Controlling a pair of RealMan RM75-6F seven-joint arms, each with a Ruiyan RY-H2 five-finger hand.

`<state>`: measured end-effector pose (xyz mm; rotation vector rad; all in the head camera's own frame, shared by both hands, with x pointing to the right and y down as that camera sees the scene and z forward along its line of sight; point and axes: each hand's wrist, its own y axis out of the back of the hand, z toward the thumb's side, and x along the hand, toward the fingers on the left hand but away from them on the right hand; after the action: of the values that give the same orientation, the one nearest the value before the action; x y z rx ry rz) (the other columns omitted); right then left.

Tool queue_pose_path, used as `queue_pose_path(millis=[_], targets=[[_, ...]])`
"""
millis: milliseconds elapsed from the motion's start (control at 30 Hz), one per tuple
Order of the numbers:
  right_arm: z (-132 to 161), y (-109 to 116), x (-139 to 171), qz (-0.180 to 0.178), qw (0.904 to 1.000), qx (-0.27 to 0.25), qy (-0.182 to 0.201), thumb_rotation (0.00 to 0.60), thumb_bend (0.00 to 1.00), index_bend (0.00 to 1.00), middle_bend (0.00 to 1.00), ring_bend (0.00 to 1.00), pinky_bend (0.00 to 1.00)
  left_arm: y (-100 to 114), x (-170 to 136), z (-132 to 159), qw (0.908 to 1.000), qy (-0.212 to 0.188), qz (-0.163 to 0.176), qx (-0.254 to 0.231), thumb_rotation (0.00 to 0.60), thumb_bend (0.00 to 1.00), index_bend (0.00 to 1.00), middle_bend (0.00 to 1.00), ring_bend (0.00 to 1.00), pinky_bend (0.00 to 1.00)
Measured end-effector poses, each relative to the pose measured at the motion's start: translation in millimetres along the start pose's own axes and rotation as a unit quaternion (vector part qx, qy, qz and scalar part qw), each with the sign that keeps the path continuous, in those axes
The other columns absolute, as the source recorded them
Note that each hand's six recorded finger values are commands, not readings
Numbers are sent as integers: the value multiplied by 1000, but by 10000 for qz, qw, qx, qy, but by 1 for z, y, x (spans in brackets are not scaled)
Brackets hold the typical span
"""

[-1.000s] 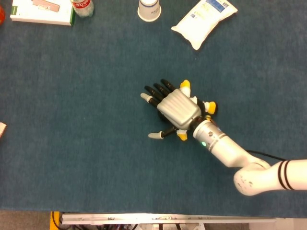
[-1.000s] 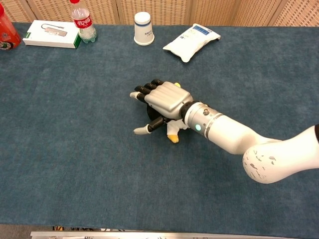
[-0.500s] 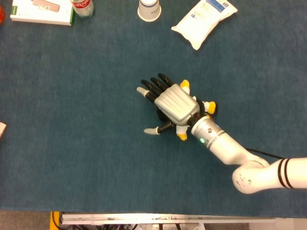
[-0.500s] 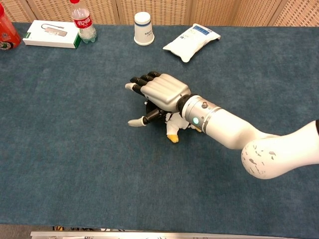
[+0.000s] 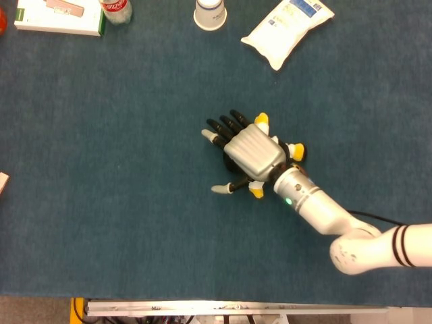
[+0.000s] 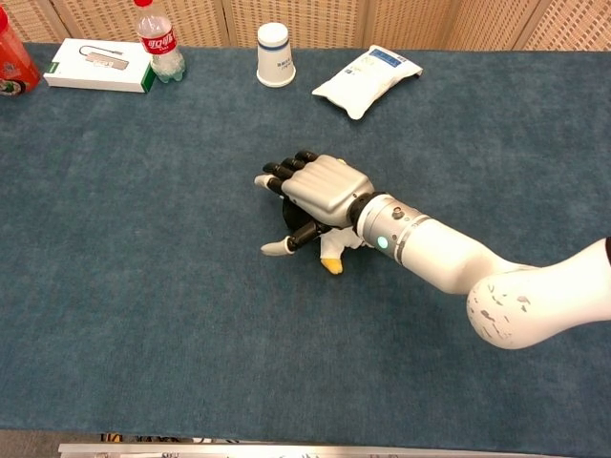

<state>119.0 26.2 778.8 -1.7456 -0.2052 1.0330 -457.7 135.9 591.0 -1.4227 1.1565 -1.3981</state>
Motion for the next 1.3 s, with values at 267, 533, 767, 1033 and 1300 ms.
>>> queue_pose_path(millis=[267, 533, 767, 1033, 1300], targets=[[-26, 21, 36, -354, 9991, -186, -157, 68, 0, 0, 0, 0, 0, 0, 2, 4, 10000, -66, -5, 1, 600, 341, 193, 237, 189, 140], [-79, 44, 88, -771, 9931, -372, -801, 241, 0, 0, 0, 0, 0, 1, 6, 4, 10000, -76, 39, -9, 600, 341, 193, 237, 188, 140], [-139, 51, 157, -940, 9783, -551, -1762, 530, 0, 0, 0, 0, 0, 0, 13, 5, 9999, -112, 75, 7, 600, 341, 194, 237, 189, 140], [-172, 53, 235, -1336, 9576, -717, -2450, 530, 0, 0, 0, 0, 0, -2, 18, 13, 9996, -226, 147, 3, 600, 341, 196, 237, 189, 140], [-174, 49, 292, -1616, 9447, -831, -2730, 531, 0, 0, 0, 0, 0, 2, 20, 18, 9993, -275, 263, -73, 600, 341, 196, 237, 189, 140]])
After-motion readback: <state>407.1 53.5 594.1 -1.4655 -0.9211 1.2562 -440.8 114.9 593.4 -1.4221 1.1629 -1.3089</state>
